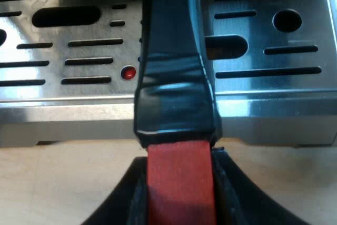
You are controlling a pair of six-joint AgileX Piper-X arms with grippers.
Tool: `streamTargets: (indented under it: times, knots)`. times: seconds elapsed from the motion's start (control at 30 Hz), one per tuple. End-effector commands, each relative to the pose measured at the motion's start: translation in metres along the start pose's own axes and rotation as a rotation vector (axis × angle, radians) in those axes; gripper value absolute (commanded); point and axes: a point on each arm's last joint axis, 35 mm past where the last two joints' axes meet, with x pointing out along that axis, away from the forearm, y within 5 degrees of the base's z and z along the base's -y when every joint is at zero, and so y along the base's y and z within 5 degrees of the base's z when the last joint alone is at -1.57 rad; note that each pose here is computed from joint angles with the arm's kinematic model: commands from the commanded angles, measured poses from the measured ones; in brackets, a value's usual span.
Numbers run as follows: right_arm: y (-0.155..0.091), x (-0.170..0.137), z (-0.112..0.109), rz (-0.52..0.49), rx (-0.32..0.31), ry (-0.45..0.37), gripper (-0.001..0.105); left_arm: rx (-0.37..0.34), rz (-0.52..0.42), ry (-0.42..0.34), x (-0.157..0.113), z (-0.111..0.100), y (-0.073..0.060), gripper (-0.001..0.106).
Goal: Grind coffee beans and then tamp
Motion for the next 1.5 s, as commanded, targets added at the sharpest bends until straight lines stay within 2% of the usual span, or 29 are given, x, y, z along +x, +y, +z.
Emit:
streamTargets:
  times: [0.03, 0.27, 0.43, 0.57, 0.7, 1.23, 1.43, 1.5]
  knots:
    - [0.004, -0.009, 0.0, 0.036, -0.022, 0.005, 0.0, 0.015, -0.005, -0.01, 0.0, 0.002, -0.001, 0.07]
    - [0.01, -0.015, -0.003, 0.033, -0.037, -0.017, 0.0, 0.015, -0.005, -0.01, 0.0, 0.002, -0.001, 0.07]
    - [0.008, -0.015, -0.006, 0.018, 0.004, 0.006, 0.0, 0.015, -0.005, -0.01, 0.0, 0.002, -0.001, 0.07]
    - [0.009, -0.02, -0.013, 0.0, -0.042, 0.027, 0.0, 0.015, -0.005, -0.01, 0.0, 0.002, -0.001, 0.07]
    - [0.01, -0.028, -0.016, -0.024, -0.074, 0.008, 0.0, 0.015, -0.005, -0.01, 0.0, 0.002, -0.001, 0.07]
    - [-0.002, -0.044, -0.01, -0.043, -0.068, -0.024, 0.0, 0.015, -0.005, -0.01, 0.0, 0.002, -0.001, 0.07]
    - [0.002, -0.062, -0.014, -0.028, -0.097, -0.074, 0.0, 0.015, -0.01, -0.01, 0.0, 0.002, -0.001, 0.07]
    - [0.003, -0.067, -0.018, -0.031, -0.127, -0.081, 0.0, 0.012, -0.021, -0.01, 0.0, 0.002, -0.001, 0.07]
